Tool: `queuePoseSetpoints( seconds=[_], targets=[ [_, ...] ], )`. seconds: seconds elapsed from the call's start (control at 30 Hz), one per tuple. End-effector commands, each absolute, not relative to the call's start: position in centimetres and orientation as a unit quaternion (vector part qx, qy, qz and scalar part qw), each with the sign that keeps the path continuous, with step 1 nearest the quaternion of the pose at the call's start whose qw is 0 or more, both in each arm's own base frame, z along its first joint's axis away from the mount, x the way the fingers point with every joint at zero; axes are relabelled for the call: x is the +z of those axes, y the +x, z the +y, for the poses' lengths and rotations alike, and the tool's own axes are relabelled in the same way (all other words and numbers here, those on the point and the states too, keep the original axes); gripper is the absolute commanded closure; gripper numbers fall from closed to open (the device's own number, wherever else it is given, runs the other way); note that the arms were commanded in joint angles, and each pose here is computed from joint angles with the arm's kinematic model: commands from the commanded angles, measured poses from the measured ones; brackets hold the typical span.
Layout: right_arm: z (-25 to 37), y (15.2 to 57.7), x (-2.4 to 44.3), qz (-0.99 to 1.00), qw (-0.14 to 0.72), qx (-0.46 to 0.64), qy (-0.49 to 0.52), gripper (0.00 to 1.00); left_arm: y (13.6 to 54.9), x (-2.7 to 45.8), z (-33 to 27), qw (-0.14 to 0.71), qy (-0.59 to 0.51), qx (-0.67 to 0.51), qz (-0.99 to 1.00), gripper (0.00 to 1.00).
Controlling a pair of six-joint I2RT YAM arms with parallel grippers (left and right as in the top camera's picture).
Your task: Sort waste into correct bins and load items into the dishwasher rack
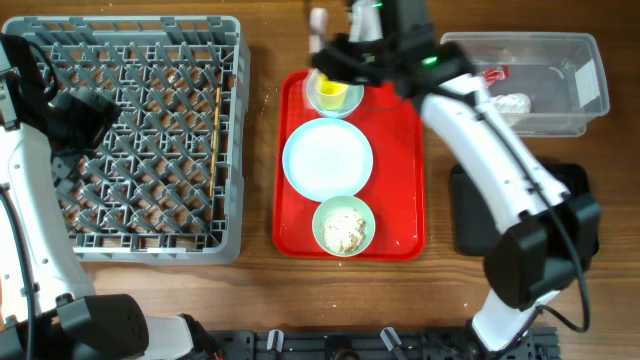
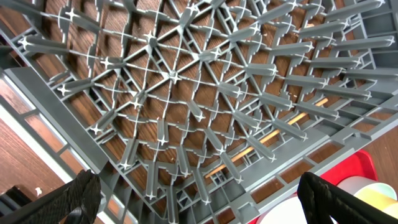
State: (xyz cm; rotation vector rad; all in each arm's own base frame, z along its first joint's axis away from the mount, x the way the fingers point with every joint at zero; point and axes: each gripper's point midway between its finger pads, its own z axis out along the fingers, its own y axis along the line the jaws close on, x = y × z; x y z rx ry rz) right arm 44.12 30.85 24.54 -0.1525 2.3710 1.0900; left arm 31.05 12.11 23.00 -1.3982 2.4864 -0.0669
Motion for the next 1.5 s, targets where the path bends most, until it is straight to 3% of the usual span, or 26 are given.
queuePoseSetpoints(
  seconds=[0.0,0.27,0.37,0.47,0.7,0.77,0.8,0.87,0.97,1.13,1.23,1.33,1.47],
  targets=[
    [39.6,40.3,23.0,0.867,0.206,0.452,-0.037,0.96,31.0,23.4,12.1,0.149,-0.489,-0.026,0.859,0.00],
    [47.5,36.6,15.2,0.892,0.178,0.414,0.026,0.95,31.0,23.4,12.1,0.149,-0.489,-0.026,0.859,0.00],
    [47.8,36.6,13.8,0.897,0.173,0.407,0.027,0.81,31.0,23.4,12.1,0.149,-0.489,-0.026,0.859,0.00],
    [47.7,36.5,13.5,0.898,0.173,0.403,0.024,0.65,31.0,23.4,12.1,0.149,-0.489,-0.026,0.859,0.00],
    [45.5,38.1,18.2,0.883,0.208,0.421,-0.006,0.60,31.0,23.4,12.1,0.149,-0.489,-0.026,0.859,0.00],
    [42.6,38.9,21.4,0.880,0.233,0.414,-0.014,0.56,31.0,23.4,12.1,0.149,-0.489,-0.026,0.859,0.00],
    [40.6,39.3,23.1,0.879,0.248,0.406,-0.016,0.49,31.0,23.4,12.1,0.149,-0.489,-0.026,0.859,0.00],
    [37.0,39.9,25.5,0.881,0.267,0.390,-0.014,0.21,31.0,23.4,12.1,0.149,-0.489,-0.026,0.859,0.00],
    [26.9,40.7,28.7,0.897,0.281,0.339,0.052,0.00,31.0,23.4,12.1,0.149,-0.489,-0.026,0.859,0.00],
    [11.7,40.1,27.9,0.914,0.256,0.231,0.214,0.00,31.0,23.4,12.1,0.149,-0.489,-0.026,0.859,0.00],
    [2.2,38.1,24.8,0.915,0.220,0.098,0.323,0.00,31.0,23.4,12.1,0.149,-0.489,-0.026,0.859,0.00],
    [-2.8,36.5,23.4,0.906,0.212,0.000,0.366,0.00,31.0,23.4,12.1,0.149,-0.489,-0.026,0.859,0.00],
    [-3.5,36.7,23.4,0.901,0.218,-0.004,0.374,0.00,31.0,23.4,12.1,0.149,-0.489,-0.026,0.859,0.00]
  ],
)
